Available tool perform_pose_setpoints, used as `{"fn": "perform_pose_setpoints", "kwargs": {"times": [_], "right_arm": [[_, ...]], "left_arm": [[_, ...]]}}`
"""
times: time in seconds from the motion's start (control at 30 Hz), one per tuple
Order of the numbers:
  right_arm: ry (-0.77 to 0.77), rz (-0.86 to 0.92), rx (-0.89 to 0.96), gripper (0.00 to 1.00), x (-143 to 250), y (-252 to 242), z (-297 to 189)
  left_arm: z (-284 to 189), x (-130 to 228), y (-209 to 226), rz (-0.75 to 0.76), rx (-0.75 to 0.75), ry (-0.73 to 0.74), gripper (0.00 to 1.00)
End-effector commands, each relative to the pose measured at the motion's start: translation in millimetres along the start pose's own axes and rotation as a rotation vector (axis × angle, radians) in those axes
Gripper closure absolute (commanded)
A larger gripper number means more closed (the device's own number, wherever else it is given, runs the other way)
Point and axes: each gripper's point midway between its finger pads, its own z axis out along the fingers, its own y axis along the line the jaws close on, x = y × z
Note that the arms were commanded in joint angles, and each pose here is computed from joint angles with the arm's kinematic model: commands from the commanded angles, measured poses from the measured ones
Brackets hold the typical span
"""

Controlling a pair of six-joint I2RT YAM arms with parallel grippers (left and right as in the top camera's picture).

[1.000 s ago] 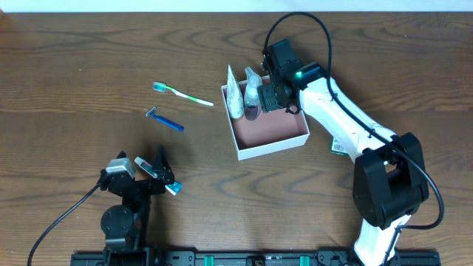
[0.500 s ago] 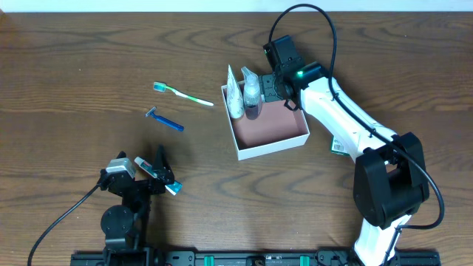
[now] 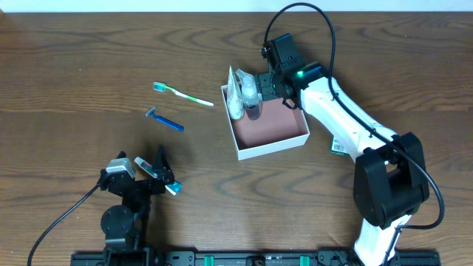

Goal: Pack container

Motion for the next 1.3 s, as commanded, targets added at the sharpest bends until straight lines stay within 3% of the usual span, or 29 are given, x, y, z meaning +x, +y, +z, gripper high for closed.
{"fn": "perform_pose_setpoints", "kwargs": {"times": [0.0,0.23,0.37,0.5,0.73,1.27], "right_arm": [[-0.026,-0.042,-0.007,0.3,-10,-9,-9],[0.014,-0.024,-0.009,0.14,-5,-37,-15],[0.12,-0.054,-0.076,0.13,20,-34,-17],[0.202,-0.046,-0.074,0.14,40,-34,-21],[0.34,0.062,-0.038,0.29,72,-44,-30],[0.588,0.101,0.025,0.26,127,-55,-57]], "left_arm": [[1,16,2,0.015,0.004,0.049,0.02],[1,16,2,0.015,0.004,0.049,0.02],[1,16,2,0.015,0.004,0.049,0.02],[1,16,2,0.015,0.004,0.049,0.02],[1,16,2,0.015,0.004,0.049,0.02],[1,16,2,0.015,0.004,0.049,0.02]]}}
